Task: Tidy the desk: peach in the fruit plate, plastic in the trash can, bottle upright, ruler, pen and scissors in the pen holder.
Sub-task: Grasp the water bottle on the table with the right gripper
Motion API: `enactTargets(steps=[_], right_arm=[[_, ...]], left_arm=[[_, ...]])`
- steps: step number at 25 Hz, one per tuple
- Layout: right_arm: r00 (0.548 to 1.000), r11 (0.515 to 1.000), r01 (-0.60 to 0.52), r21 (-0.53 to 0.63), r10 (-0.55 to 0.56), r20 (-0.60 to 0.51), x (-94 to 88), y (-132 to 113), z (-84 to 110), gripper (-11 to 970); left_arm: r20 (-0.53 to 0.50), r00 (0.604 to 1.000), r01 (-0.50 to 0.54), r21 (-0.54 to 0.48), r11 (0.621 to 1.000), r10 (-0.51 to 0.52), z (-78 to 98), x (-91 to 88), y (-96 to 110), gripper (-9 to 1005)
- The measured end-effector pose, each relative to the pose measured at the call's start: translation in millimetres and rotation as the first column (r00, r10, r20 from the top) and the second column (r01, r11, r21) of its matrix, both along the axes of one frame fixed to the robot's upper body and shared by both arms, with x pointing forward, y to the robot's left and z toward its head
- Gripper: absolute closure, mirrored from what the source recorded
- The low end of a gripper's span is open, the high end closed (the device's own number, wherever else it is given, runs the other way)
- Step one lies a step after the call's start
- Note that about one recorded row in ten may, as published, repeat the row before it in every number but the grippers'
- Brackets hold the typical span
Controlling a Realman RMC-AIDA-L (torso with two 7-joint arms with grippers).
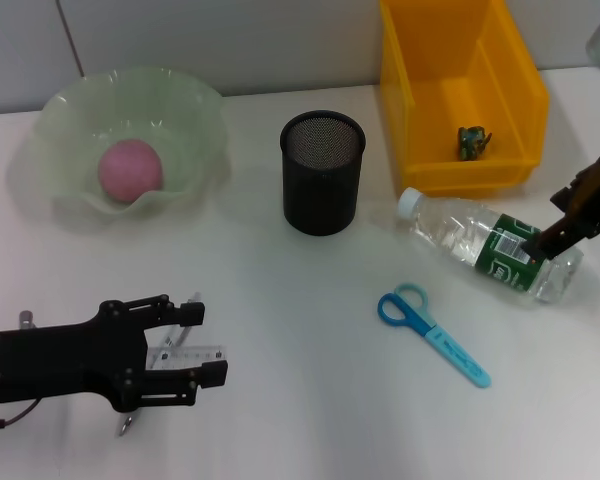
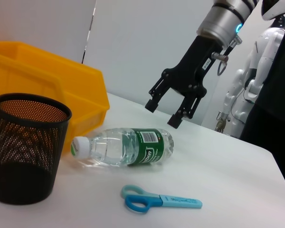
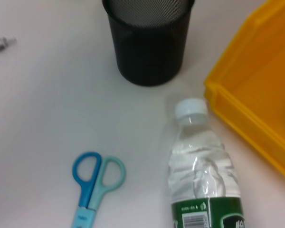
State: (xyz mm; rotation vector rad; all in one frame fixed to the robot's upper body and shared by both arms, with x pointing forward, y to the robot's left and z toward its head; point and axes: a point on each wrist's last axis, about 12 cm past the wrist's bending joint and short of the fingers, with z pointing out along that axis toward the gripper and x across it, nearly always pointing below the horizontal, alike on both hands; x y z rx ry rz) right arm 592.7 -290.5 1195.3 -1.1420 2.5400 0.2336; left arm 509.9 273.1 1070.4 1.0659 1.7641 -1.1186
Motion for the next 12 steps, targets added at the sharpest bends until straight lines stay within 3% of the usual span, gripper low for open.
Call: enactTargets(steps=[12], right_arm=[[1.000, 0.998, -0.019, -0.058, 0.018, -0.020, 8.1, 8.4, -12.2, 128]], left_arm=[[-0.002, 1.000, 0.008, -0.003, 1.000, -0.008, 0.3, -0.9, -0.2, 164]])
